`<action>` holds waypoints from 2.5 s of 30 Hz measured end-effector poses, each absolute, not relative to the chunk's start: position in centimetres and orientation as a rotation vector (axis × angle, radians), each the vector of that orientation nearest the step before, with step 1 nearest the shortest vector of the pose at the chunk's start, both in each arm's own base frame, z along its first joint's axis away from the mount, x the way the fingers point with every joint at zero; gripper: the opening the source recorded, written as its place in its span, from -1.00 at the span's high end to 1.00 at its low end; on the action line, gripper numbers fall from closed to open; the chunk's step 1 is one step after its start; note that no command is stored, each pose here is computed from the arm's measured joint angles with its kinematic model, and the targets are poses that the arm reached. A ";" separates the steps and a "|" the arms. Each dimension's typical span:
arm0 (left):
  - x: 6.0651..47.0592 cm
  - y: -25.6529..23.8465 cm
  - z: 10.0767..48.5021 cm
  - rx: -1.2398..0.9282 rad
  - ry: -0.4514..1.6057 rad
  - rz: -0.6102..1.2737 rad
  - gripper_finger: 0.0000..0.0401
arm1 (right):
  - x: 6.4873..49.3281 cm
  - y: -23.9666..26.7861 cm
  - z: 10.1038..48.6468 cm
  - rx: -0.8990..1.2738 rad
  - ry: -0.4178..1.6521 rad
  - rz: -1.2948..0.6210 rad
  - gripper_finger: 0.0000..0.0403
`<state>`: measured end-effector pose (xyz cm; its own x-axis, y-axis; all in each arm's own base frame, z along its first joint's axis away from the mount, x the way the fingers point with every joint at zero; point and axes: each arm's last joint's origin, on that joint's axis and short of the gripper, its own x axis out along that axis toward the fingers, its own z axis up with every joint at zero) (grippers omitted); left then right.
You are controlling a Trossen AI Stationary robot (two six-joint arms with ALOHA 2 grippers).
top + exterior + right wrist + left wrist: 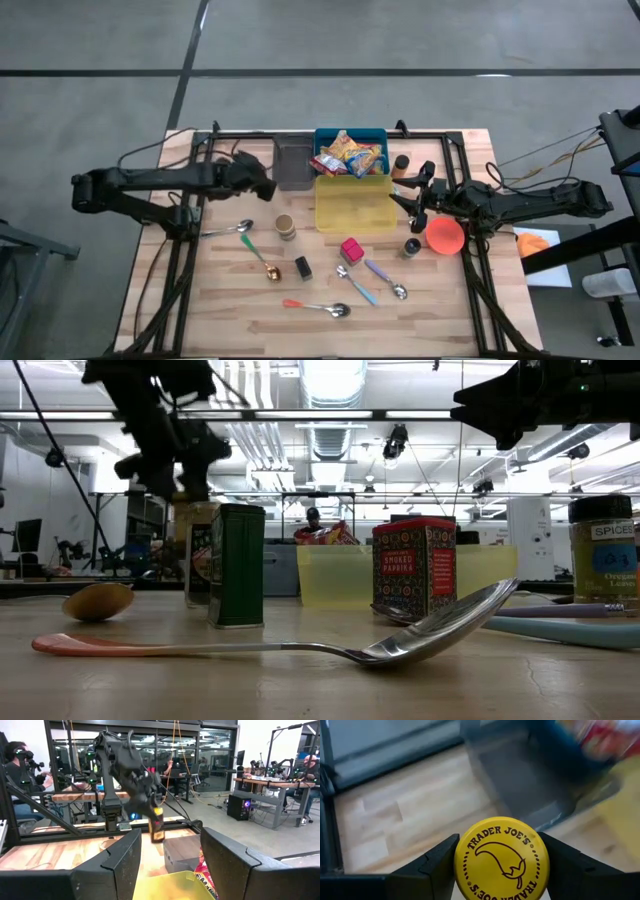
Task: Pick & Place Food Item
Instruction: Put the yellow spice bottle into the black bin
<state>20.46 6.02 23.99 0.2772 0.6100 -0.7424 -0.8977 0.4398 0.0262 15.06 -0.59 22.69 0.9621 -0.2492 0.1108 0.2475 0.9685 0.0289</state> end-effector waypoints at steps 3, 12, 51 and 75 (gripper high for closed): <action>20.4 6.1 26.0 -0.406 0.695 1.054 -0.16 | 15.1 -0.6 22.7 0.015 -0.114 -0.251 -0.01; 21.7 8.3 31.2 -0.309 0.606 1.063 -0.16 | 15.1 -0.6 22.7 0.015 -0.114 -0.252 -0.01; 27.7 22.4 23.5 -0.428 0.883 1.011 -0.15 | 15.1 -0.6 22.7 0.015 -0.114 -0.252 -0.01; 26.9 22.1 20.5 -0.474 0.877 1.011 -0.16 | 15.1 -0.6 22.7 0.015 -0.115 -0.252 -0.01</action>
<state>26.91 22.09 20.49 0.2451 0.5290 -0.8124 -0.8793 0.4743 0.0436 15.05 -0.59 22.70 0.9620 -0.2494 0.1112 0.2477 0.9684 0.0289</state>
